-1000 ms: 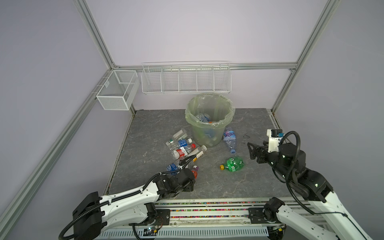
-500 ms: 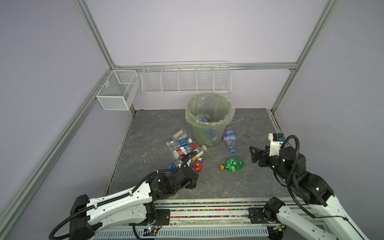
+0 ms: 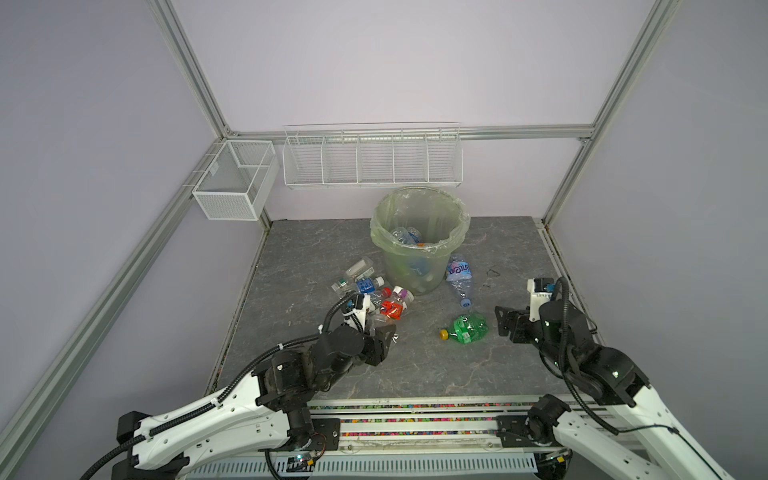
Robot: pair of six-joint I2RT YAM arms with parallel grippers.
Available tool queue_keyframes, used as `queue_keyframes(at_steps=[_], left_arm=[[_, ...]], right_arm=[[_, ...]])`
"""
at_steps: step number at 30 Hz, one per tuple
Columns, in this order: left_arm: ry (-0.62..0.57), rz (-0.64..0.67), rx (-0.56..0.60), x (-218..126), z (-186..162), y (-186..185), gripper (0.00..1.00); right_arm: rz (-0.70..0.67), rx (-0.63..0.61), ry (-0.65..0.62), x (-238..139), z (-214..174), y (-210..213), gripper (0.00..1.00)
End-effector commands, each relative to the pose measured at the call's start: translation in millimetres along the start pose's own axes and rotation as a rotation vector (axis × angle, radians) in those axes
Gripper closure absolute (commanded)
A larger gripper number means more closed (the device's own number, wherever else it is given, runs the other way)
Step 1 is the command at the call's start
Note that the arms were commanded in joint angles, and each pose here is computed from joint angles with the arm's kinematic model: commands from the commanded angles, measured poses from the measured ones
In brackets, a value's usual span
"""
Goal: Throw the plastic bottles in the bin
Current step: 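Close the left gripper around the red-labelled purple-capped bottle and lift, then carry the red-labelled bottle with the left gripper up over the bin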
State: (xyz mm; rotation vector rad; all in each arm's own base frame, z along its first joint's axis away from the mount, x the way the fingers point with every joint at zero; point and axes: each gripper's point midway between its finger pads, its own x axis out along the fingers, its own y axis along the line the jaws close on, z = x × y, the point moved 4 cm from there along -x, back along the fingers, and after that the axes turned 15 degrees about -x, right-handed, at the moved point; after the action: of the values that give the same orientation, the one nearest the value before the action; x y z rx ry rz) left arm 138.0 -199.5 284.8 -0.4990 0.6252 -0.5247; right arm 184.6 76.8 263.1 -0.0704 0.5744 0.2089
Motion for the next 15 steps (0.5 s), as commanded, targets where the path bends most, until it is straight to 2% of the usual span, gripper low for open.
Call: queue_keyframes(at_steps=[1, 15], left_arm=[[-0.115, -0.052, 0.049, -17.8, 31.1, -15.8, 0.66], [-0.33, -0.149, 0.154, -46.5, 91.5, -58.1, 0.66]], right_arm=[[-0.003, 0.033, 0.026, 2.7, -11.7, -1.8, 0.12], [0.022, 0.056, 0.07, 5.4, -35.7, -1.2, 0.12]])
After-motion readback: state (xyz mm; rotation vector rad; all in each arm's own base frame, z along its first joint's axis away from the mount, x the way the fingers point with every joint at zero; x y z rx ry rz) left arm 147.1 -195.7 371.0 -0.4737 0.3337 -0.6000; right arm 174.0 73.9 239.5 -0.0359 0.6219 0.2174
